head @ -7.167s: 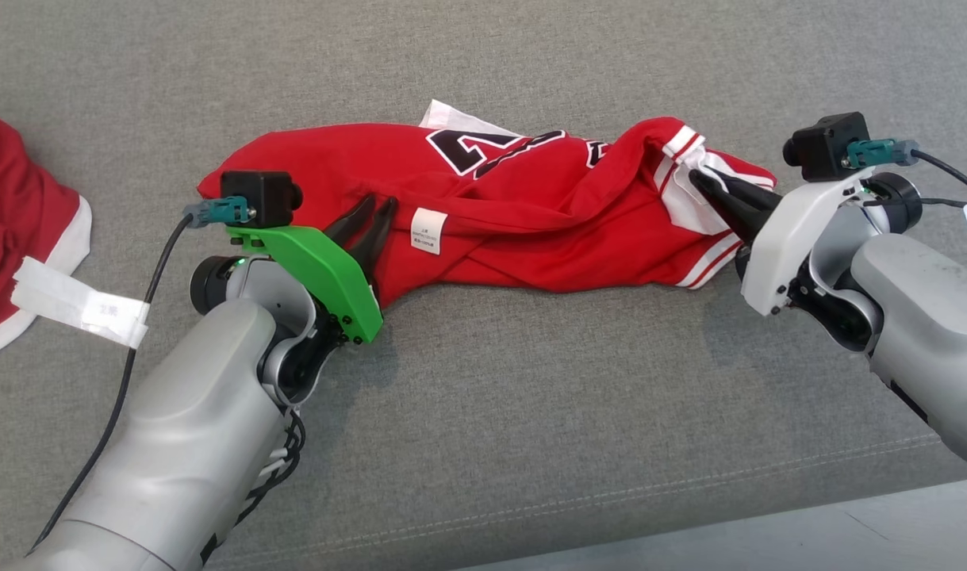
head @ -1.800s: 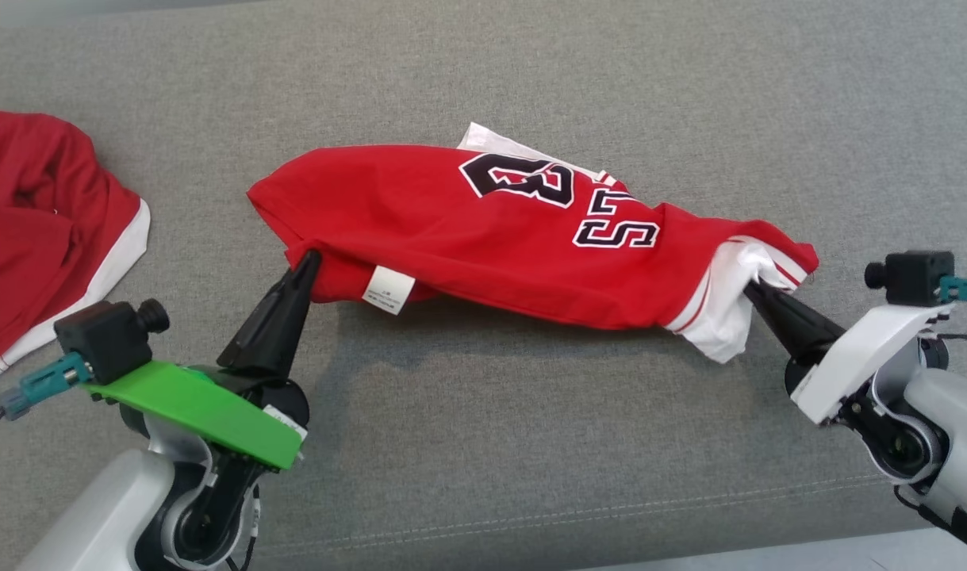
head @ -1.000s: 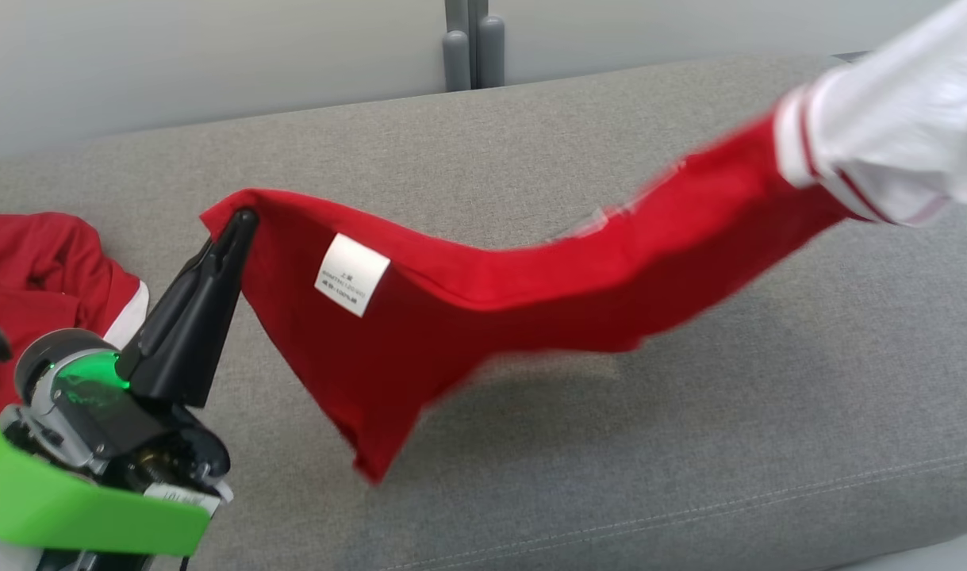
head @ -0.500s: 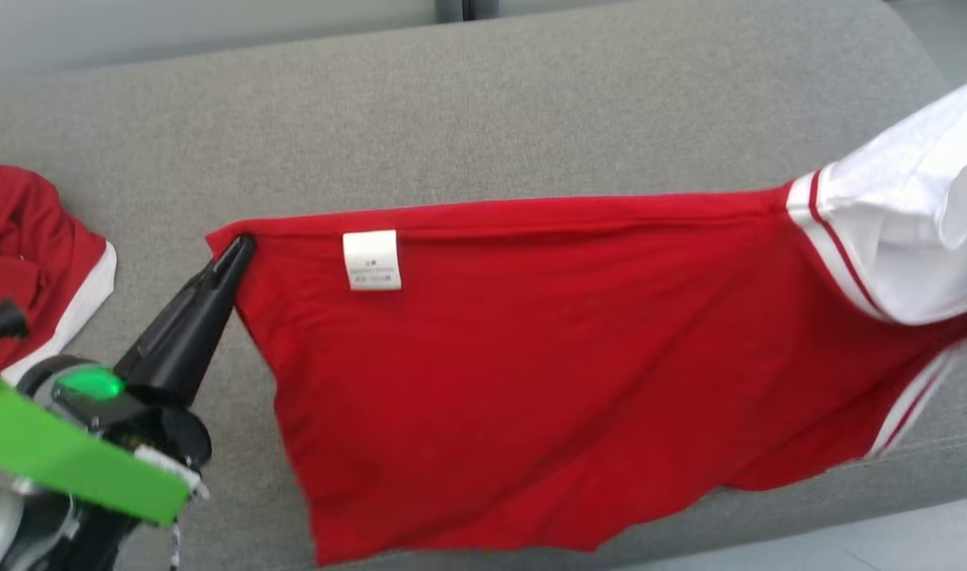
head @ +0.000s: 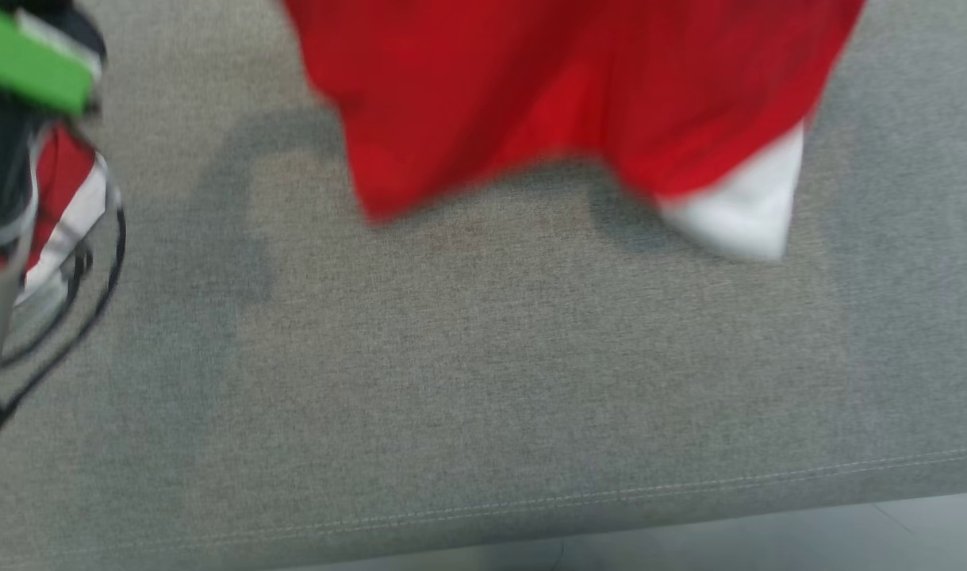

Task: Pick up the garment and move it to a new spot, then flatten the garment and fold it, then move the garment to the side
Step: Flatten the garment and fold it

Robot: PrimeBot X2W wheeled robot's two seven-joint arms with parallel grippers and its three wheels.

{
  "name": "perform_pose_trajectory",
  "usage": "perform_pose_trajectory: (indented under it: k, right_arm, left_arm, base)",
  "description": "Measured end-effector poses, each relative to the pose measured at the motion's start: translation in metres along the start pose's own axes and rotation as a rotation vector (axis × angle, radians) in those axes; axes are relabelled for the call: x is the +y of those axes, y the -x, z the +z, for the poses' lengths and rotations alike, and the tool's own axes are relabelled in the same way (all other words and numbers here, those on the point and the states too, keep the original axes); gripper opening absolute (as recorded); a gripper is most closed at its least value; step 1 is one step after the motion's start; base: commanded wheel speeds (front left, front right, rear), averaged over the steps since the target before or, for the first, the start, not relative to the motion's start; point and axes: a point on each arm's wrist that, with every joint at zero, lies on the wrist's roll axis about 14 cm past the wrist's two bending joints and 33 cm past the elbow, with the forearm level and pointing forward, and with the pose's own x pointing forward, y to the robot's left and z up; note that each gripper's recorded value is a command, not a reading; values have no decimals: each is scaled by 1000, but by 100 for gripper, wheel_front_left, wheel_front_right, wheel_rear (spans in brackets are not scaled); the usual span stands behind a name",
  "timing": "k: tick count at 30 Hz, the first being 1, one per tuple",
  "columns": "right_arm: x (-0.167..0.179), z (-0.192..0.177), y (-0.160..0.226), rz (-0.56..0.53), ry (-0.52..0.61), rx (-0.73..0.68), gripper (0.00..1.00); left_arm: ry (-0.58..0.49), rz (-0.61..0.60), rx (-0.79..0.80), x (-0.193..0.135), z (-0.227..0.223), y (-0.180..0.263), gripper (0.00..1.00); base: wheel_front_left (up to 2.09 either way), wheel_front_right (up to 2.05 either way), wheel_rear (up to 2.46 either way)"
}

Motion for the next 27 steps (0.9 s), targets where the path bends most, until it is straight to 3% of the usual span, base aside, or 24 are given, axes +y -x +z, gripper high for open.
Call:
perform_pose_trajectory:
  k: [2, 4, 6, 7, 10, 12, 15, 18, 20, 23, 27]
  right_arm:
    - [20, 18, -27, 77, -4, -103, 0]
    - [22, 26, -47, 102, 42, -160, 0]
    - [25, 9, -60, 125, 66, -146, 0]
    - [31, -25, -69, 158, 67, -87, 0]
    - [25, -88, -65, 180, 69, 48, 0]
    - [1, -115, -55, 143, 77, 109, 0]
    - [-60, -155, -21, 2, 53, 214, 0]
    - [-129, -213, 55, -194, -2, 385, 0]
    - [-157, -240, 114, -304, -24, 503, 0]
    - [-162, -257, 167, -376, -62, 589, 0]
    - [-149, -256, 183, -350, -64, 614, 0]
  left_arm:
    - [-28, -39, -104, -16, 25, -23, 0]
    - [-128, -78, -202, -31, 51, -37, 0]
    - [-151, -132, -316, -50, 79, -46, 0]
    - [-167, -166, -363, -59, 88, -54, 0]
    - [-310, -113, -276, -27, 52, -63, 0]
    - [-326, -77, -168, 4, 8, -65, 0]
    - [-216, 12, -30, 54, -71, -51, 0]
    - [-113, 107, 125, 95, -157, -14, 0]
    - [-61, 170, 168, 112, -189, 12, 0]
    - [-26, 195, 150, 119, -187, 20, 0]
    - [17, 215, 148, 122, -184, 35, 0]
  base:
    - [0, 0, 0]
    - [0, 0, 0]
    - [0, 0, 0]
    - [0, 0, 0]
    - [0, 0, 0]
    - [0, 0, 0]
    - [0, 0, 0]
    - [0, 0, 0]
    - [0, 0, 0]
    - [0, 0, 0]
    - [0, 0, 0]
